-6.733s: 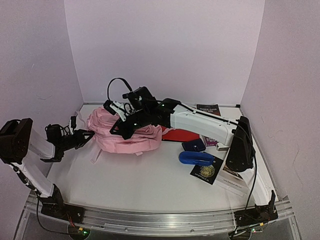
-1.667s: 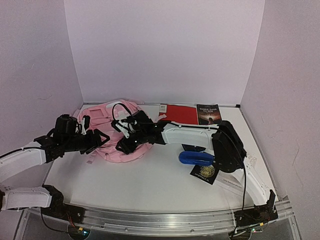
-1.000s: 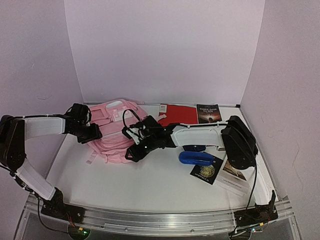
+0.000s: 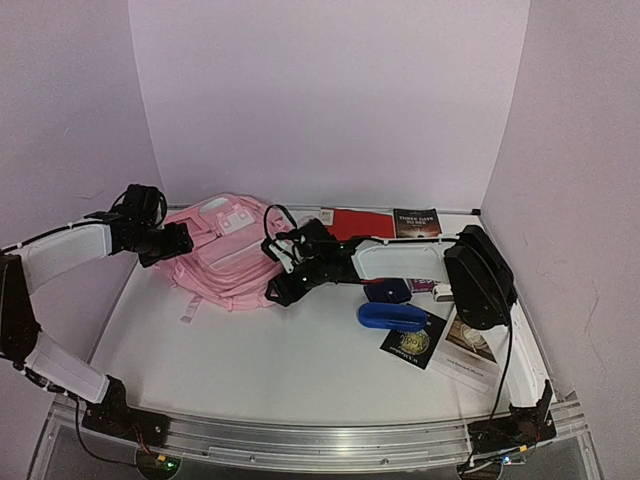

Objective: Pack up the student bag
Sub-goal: Adjust the student bag at the center of the board.

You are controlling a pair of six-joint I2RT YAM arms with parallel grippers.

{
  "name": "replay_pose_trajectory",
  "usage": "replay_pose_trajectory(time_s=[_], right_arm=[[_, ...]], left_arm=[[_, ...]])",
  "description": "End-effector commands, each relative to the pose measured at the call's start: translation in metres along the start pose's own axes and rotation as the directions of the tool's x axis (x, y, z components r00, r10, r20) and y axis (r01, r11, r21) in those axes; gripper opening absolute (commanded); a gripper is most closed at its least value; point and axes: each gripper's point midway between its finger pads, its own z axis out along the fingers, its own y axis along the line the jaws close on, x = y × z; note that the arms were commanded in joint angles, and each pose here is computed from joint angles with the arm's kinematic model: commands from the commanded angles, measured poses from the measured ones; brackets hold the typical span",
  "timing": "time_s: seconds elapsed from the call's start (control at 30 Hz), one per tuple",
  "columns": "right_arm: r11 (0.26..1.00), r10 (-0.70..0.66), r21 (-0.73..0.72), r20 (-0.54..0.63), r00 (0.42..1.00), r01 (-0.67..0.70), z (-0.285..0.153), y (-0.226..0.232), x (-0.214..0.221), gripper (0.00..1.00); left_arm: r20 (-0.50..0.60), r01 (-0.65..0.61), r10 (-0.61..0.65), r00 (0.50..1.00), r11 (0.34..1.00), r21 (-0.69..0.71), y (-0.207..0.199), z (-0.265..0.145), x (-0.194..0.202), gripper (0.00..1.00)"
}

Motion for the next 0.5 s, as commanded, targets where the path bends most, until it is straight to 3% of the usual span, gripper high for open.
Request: replay_pose_trajectory(time_s=[0.0, 0.1, 0.2, 0.37, 0.47], right_arm=[[0.998, 0.052, -0.032, 0.043, 0.998, -0.051, -0.014, 0.009, -0.019, 0.68], [0.998, 0.065, -0.029, 0.041, 0.997, -0.064, -0.009, 0.008, -0.018, 0.67], [0.997, 0.074, -0.008, 0.037, 0.997, -0.073, -0.003, 0.003, -0.015, 0.66], [0.997, 0.062, 0.037, 0.037, 0.997, -0.063, 0.01, -0.008, -0.011, 0.66], [0.997, 0.053, 0.057, 0.036, 0.998, -0.055, 0.02, -0.019, -0.01, 0.66]], left_arm=[[0.135, -0.038, 0.04, 0.99, 0.999, -0.013, -0.004, 0.031, -0.072, 0.85], [0.131, -0.099, 0.101, 0.986, 0.995, -0.027, -0.013, 0.061, -0.1, 0.84], [0.06, -0.148, 0.153, 0.986, 0.986, -0.074, -0.007, 0.1, -0.098, 0.82], [-0.065, -0.126, 0.12, 0.991, 0.987, -0.104, 0.013, 0.125, -0.05, 0.77], [-0.144, -0.112, 0.098, 0.985, 0.99, -0.09, 0.016, 0.124, 0.0, 0.74]])
